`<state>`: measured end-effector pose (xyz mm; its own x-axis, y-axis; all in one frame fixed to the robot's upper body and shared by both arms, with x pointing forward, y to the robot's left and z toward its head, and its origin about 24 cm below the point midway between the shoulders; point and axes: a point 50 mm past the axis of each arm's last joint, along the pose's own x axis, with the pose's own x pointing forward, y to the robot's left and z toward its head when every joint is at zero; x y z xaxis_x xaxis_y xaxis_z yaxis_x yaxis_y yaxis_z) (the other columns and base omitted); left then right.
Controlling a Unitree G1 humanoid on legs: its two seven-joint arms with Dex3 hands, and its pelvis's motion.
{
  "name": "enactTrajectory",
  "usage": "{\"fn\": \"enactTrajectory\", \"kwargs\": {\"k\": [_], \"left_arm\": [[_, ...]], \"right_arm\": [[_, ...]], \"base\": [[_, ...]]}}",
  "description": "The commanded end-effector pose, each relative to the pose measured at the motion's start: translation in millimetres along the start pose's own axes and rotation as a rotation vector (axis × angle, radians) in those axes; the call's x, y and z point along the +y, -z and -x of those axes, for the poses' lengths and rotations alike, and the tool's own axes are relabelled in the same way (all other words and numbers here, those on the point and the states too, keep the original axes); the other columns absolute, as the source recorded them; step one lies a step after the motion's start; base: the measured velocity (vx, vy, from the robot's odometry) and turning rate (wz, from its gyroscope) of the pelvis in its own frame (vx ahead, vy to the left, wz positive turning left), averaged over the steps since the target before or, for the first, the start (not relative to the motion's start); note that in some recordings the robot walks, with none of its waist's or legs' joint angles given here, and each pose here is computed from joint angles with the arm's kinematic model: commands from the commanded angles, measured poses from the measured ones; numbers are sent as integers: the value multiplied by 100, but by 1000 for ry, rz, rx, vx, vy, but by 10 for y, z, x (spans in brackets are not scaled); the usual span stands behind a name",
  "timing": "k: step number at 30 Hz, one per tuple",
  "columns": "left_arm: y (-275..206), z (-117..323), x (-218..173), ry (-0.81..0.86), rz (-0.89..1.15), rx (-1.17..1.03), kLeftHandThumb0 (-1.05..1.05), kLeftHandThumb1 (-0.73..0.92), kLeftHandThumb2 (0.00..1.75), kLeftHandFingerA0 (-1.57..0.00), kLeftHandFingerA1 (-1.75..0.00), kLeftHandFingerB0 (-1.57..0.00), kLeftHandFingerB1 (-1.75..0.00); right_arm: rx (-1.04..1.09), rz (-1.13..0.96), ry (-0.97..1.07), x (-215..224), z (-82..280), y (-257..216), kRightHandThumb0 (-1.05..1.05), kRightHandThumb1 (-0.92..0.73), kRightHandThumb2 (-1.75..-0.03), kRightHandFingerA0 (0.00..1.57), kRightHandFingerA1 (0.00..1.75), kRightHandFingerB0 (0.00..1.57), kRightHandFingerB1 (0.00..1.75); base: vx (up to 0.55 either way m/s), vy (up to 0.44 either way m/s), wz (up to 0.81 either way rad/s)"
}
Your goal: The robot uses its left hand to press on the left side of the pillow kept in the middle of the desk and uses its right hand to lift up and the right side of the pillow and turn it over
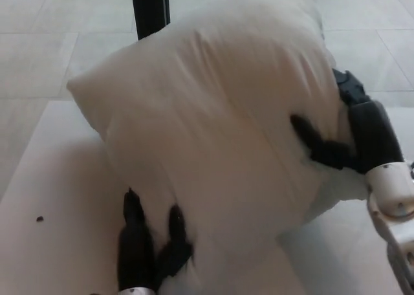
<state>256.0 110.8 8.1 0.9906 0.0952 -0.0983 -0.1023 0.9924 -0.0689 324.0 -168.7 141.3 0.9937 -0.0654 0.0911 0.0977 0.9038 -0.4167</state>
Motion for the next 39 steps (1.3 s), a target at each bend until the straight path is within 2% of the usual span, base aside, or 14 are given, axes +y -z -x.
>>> {"fn": "enactTrajectory", "kwargs": {"k": [1, 9, 10, 13, 17, 19, 20, 23, 32, 33, 34, 35, 38, 39], "left_arm": [[112, 88, 566, 174, -19, 271, -73, 65, 90, -5, -54, 0, 0], [2, 199, 1462, -24, -6, 275, -80, 80, 64, -10, -51, 0, -3], [-38, 195, 1580, -42, -35, 266, -95, 66, 106, -1, -46, 0, -6], [-230, 176, 1974, -147, -42, 238, -91, 74, 63, -11, -47, 0, -25], [-381, 207, 2226, -205, 0, 214, -90, 56, 96, -13, -54, -7, -22], [-498, 263, 2379, -196, -76, 180, -87, 58, 101, -17, -57, 0, -23], [-542, 322, 2529, -227, -78, 180, -94, 72, 62, -35, -60, -4, -54], [-633, 493, 2816, -350, 15, 176, -105, 50, 94, -38, -73, -19, -80], [-545, 918, 3282, -543, 34, 230, -95, 61, 59, -23, -70, 0, -62], [-490, 954, 3302, -553, 46, 243, -99, 57, 63, -20, -67, 0, -59], [-338, 1072, 3321, -585, 65, 266, -100, 53, 93, -20, -65, -1, -50], [-263, 1126, 3321, -600, 89, 277, -96, 60, 59, -21, -65, 0, -63], [-167, 1226, 3309, -604, 107, 282, -95, 50, 91, -22, -67, 0, -60], [106, 1468, 3282, -636, 159, 362, -92, 47, 89, -17, -65, 0, -61]], "right_arm": [[153, -393, 12, -1068, 301, 491, -56, -60, -58, 51, 52, 31, 31], [297, -345, 168, -1667, 824, 966, -54, -58, -58, 50, 45, 37, 33], [311, -348, 200, -1739, 893, 1013, -57, -59, -58, 50, 47, 38, 32], [350, -334, 290, -2002, 1122, 1170, -72, -67, -61, 44, 49, 37, 32], [384, -317, 354, -2190, 1294, 1261, -84, -74, -62, 46, 50, 37, 39], [402, -238, 467, -2360, 1474, 1277, -91, -65, -104, 45, 57, 31, 49], [407, -240, 519, -2463, 1600, 1296, -89, -82, -64, 40, 48, 29, 39], [440, -286, 717, -2761, 1912, 1382, -96, -70, -80, 29, 53, 22, 47], [504, -445, 1060, -2957, 2461, 1722, -91, -71, -110, 26, 64, 1, 36], [516, -453, 1088, -2965, 2503, 1748, -87, -88, -66, 26, 60, 2, 41], [554, -479, 1149, -2897, 2602, 1839, -87, -73, -112, 28, 67, 0, 37], [576, -496, 1186, -2860, 2649, 1917, -81, -73, -110, 28, 65, 3, 41], [592, -521, 1214, -2795, 2673, 2018, -82, -92, -67, 23, 66, 1, 44], [698, -527, 1219, -2641, 2814, 2172, -83, -90, -67, 79, 167, 5, 62]], "base": [[0, 0, 0], [0, 0, 0], [0, 0, 0], [0, 0, 0], [0, 0, 0], [0, 0, 0], [0, 0, 0], [0, 0, 0], [0, 0, 0], [0, 0, 0], [0, 0, 0], [0, 0, 0], [0, 0, 0], [0, 0, 0]]}}
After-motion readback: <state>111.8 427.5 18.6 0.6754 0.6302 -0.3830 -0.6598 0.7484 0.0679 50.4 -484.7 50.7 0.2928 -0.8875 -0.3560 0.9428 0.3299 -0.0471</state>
